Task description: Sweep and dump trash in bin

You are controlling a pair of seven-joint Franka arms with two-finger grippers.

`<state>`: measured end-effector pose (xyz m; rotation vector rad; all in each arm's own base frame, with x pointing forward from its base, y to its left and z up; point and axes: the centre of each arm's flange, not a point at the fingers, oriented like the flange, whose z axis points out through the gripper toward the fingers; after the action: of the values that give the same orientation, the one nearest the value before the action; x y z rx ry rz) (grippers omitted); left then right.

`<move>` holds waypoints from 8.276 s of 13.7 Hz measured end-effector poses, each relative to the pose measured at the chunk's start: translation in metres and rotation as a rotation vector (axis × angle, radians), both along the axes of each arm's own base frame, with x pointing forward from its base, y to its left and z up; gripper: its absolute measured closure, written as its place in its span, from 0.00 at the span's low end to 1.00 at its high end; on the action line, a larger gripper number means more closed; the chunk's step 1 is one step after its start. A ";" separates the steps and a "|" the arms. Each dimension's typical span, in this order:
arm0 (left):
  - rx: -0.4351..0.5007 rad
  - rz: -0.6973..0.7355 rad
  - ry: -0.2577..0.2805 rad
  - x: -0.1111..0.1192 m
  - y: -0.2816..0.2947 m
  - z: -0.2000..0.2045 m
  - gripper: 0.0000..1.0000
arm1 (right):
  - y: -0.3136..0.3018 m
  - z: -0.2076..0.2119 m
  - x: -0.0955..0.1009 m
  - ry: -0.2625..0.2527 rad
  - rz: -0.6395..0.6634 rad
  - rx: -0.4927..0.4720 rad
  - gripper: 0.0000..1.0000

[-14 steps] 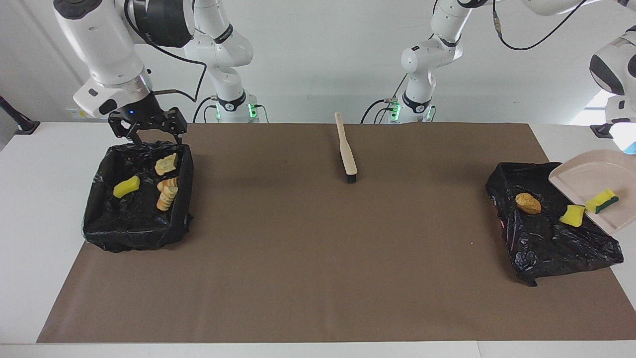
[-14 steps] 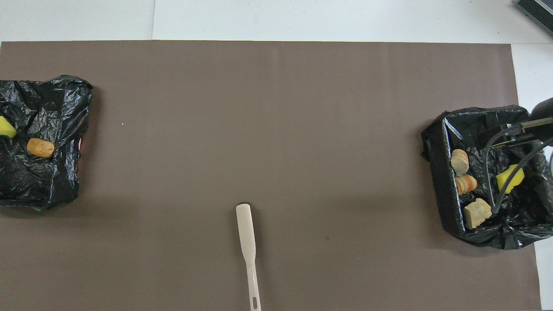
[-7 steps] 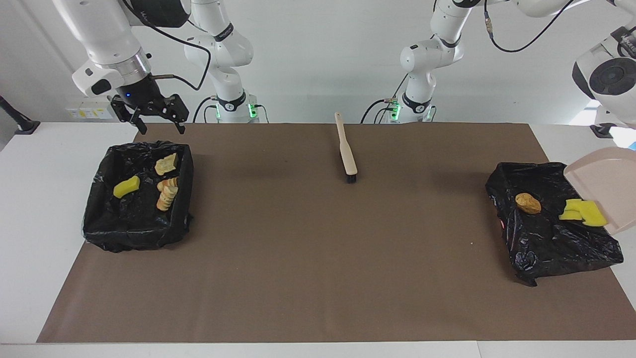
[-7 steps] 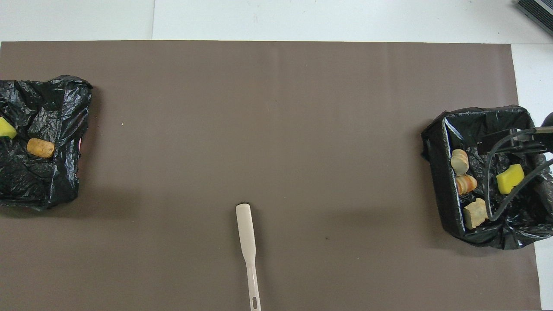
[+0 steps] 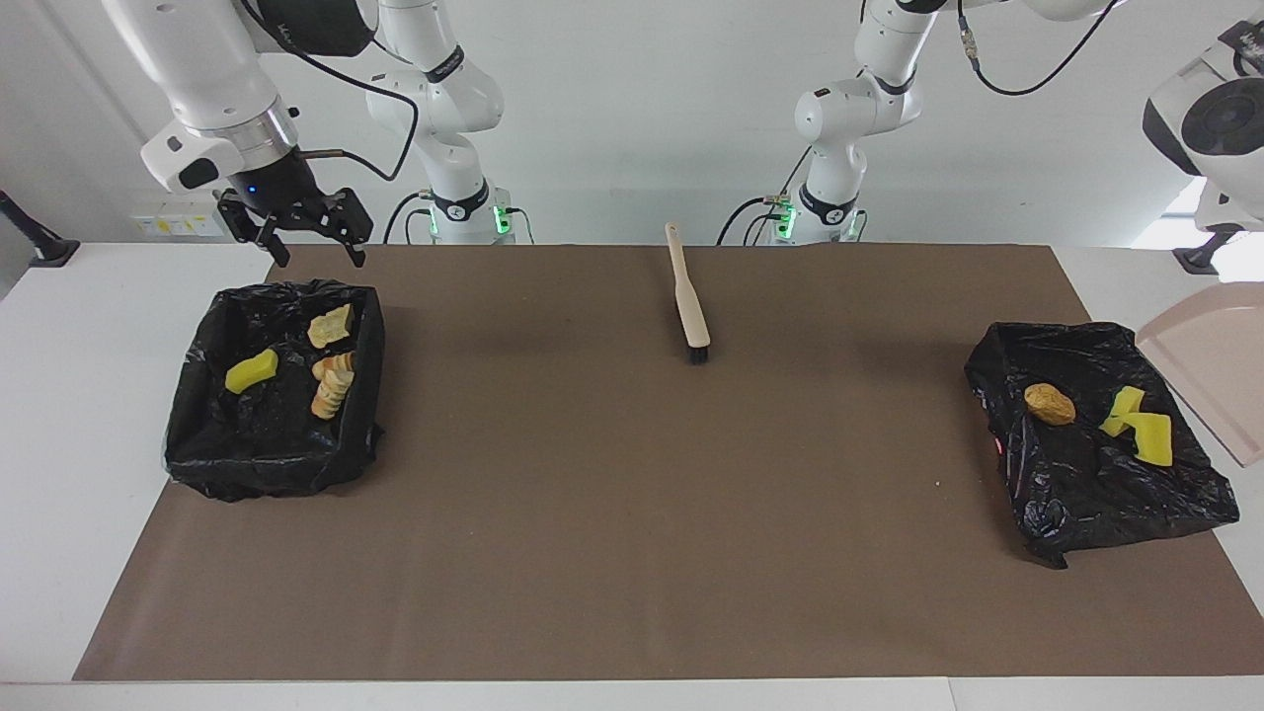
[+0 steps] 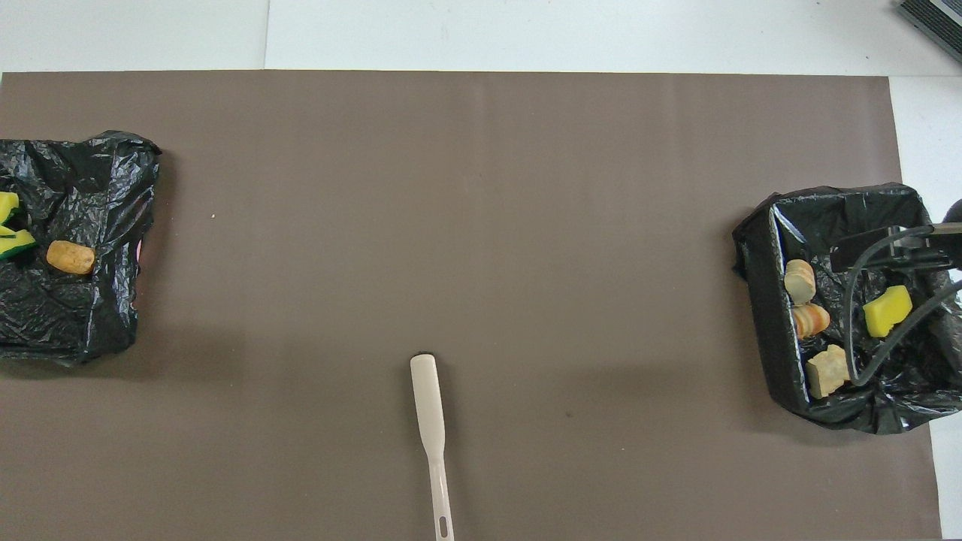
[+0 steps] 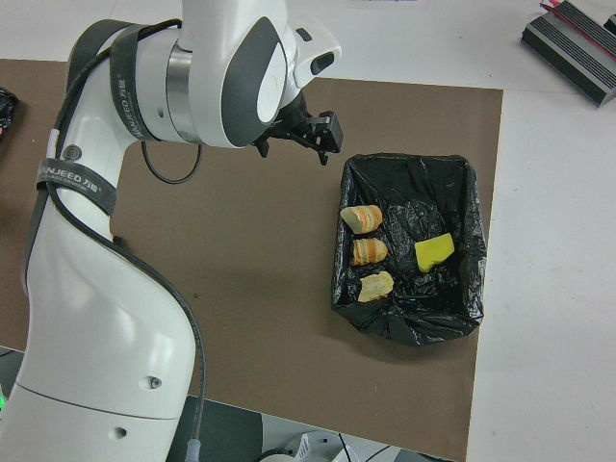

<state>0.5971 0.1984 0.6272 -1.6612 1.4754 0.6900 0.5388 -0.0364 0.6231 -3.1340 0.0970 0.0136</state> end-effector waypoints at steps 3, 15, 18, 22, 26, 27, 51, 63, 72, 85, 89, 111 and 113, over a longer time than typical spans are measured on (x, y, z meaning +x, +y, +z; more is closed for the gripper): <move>-0.240 0.074 -0.075 -0.012 -0.010 0.019 0.68 | -0.042 0.001 -0.005 -0.004 -0.080 0.013 0.00; -0.734 0.674 -0.260 -0.048 -0.245 -0.008 0.68 | -0.006 0.014 0.003 -0.035 0.029 0.008 0.00; -0.808 0.818 -0.294 -0.059 -0.324 -0.029 0.68 | 0.008 0.015 0.004 -0.035 0.027 0.008 0.00; -0.916 0.925 -0.348 -0.072 -0.407 -0.064 0.68 | 0.012 0.014 0.004 -0.035 0.029 0.008 0.00; -0.992 1.046 -0.401 -0.088 -0.476 -0.120 0.68 | 0.011 0.014 0.004 -0.033 0.028 0.008 0.00; -1.001 1.082 -0.417 -0.089 -0.489 -0.134 0.68 | 0.011 0.014 0.004 -0.033 0.028 0.008 0.00; -1.005 1.230 -0.456 -0.121 -0.567 -0.259 0.68 | 0.011 0.013 0.004 -0.032 0.027 0.008 0.00; -1.001 1.262 -0.475 -0.118 -0.569 -0.270 0.47 | 0.011 0.013 0.004 -0.032 0.027 0.008 0.00; -0.986 1.313 -0.505 -0.077 -0.444 -0.166 0.00 | 0.011 0.013 0.004 -0.032 0.027 0.008 0.00; -0.956 1.162 -0.422 -0.082 -0.253 -0.046 0.00 | 0.011 0.013 0.004 -0.032 0.027 0.008 0.00; -0.962 1.171 -0.436 -0.103 -0.233 0.002 0.00 | 0.011 0.013 0.004 -0.032 0.027 0.008 0.00; -0.972 1.185 -0.466 -0.109 -0.221 0.018 0.00 | 0.011 0.013 0.004 -0.032 0.027 0.008 0.00; -0.972 1.186 -0.468 -0.109 -0.221 0.018 0.00 | 0.011 0.013 0.004 -0.032 0.027 0.008 0.00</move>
<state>0.4882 -0.0223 0.6452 -3.1928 0.2954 0.0290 0.5428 -0.0254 0.6364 -3.1256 0.0535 -0.0355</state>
